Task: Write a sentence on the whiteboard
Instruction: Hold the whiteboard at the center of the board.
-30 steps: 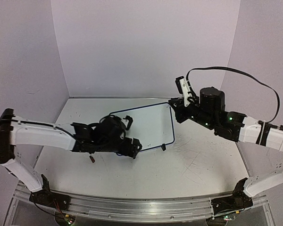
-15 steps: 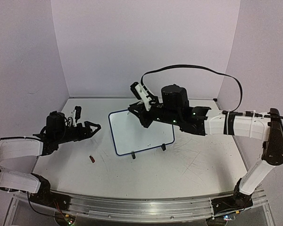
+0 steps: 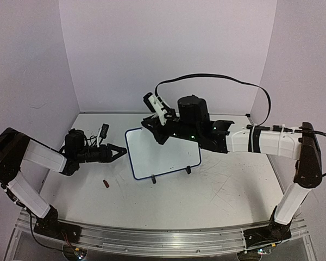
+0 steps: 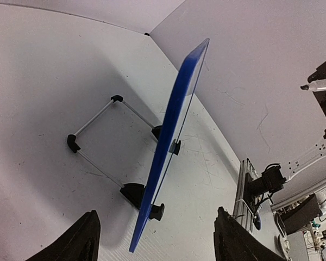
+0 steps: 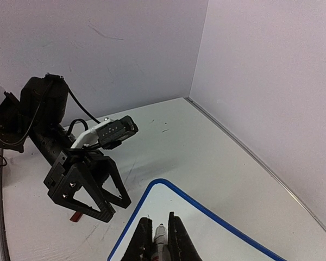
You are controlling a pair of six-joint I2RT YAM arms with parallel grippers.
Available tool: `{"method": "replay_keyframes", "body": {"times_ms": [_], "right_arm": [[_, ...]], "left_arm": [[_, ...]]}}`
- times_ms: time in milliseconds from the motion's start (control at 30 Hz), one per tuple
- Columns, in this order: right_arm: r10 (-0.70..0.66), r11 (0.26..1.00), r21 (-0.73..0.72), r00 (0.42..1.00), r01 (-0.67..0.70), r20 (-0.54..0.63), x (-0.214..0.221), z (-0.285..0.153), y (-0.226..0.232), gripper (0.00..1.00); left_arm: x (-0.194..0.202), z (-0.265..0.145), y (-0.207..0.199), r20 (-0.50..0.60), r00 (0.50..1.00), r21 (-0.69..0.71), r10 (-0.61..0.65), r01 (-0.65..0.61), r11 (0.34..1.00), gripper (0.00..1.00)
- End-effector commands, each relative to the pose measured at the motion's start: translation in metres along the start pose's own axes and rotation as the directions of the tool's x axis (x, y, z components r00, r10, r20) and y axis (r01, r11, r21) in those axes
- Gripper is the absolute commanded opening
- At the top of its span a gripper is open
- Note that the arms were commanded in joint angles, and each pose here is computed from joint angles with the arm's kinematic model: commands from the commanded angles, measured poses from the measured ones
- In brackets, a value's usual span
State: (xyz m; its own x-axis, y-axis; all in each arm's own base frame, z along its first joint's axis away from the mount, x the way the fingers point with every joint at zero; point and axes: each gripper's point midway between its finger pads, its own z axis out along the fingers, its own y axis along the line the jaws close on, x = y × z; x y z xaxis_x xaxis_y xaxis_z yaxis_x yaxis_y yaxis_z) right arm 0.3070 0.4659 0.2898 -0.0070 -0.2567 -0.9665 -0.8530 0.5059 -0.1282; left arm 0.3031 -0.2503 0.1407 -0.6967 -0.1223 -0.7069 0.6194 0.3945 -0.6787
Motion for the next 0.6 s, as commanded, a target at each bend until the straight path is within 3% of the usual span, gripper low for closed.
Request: {"method": "replay_keyframes", "body": {"times_ms": [0,567], "right_arm": [[0.0,0.999,0.04,0.998,-0.003,0.07,-0.027,-0.008,-0.007,0.0],[-0.018,0.996,0.093,0.998,0.012,0.066,-0.026,-0.017,-0.016,0.0]], "left_arm": [[-0.019,0.006,-0.011,0.038,0.993,0.072,0.108,-0.111,0.991,0.72],[-0.025,0.013,-0.001,0.041,0.991,0.081,0.125,-0.128,0.988,0.56]]}}
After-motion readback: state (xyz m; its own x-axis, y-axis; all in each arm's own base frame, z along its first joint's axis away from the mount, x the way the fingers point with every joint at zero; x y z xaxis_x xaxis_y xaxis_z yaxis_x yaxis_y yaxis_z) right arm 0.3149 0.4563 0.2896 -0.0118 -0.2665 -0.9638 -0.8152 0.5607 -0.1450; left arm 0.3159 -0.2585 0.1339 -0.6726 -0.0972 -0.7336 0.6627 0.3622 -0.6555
